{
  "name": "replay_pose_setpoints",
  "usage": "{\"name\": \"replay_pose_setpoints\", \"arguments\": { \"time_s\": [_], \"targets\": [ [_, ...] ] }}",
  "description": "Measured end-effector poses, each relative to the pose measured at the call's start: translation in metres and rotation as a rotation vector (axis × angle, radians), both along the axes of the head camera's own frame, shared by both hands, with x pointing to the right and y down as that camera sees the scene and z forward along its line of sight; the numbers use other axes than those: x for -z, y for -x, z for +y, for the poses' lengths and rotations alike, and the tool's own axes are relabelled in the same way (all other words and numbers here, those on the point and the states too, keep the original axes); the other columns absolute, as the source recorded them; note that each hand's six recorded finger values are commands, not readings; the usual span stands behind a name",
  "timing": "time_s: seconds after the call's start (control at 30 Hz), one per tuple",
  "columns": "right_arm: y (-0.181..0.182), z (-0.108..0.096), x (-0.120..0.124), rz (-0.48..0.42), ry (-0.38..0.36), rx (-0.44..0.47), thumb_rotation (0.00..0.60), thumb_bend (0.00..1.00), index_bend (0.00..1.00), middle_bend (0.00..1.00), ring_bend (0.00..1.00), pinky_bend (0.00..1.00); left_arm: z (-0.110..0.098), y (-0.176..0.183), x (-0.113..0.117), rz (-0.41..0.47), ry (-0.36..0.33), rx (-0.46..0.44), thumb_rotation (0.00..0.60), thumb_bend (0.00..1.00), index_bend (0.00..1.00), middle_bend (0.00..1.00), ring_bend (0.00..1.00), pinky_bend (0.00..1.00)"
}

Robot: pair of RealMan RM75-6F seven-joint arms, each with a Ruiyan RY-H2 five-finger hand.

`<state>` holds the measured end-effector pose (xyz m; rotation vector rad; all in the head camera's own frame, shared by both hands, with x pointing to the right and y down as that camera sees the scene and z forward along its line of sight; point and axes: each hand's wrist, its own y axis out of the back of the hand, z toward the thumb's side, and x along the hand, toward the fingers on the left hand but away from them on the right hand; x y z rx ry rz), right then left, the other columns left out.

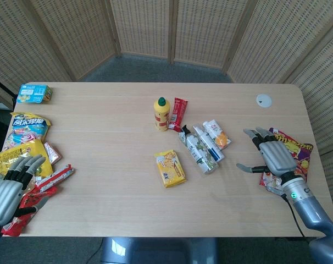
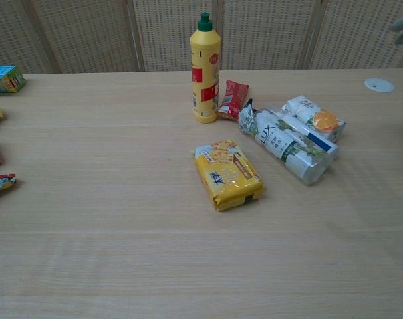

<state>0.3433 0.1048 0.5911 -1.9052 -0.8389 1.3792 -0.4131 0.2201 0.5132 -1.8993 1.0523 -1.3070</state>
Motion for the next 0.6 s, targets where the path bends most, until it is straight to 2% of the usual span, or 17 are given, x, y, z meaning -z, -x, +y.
{"name": "replay_pose_setpoints", "arguments": {
  "time_s": [0.37, 0.6],
  "targets": [
    [0.007, -0.002, -0.004, -0.043, 0.01, -0.013, 0.232, 0.18, 0.0, 0.0, 0.0, 0.0, -0.001, -0.005, -0.002, 0.012, -0.002, -0.011, 0.6, 0.32, 0.0, 0.0, 0.0, 0.0],
    [0.03, -0.006, -0.014, -0.098, 0.046, 0.0, 0.232, 0.18, 0.0, 0.0, 0.0, 0.0, 0.0, -0.003, -0.004, 0.017, 0.003, -0.008, 0.6, 0.32, 0.0, 0.0, 0.0, 0.0]
  ]
}}
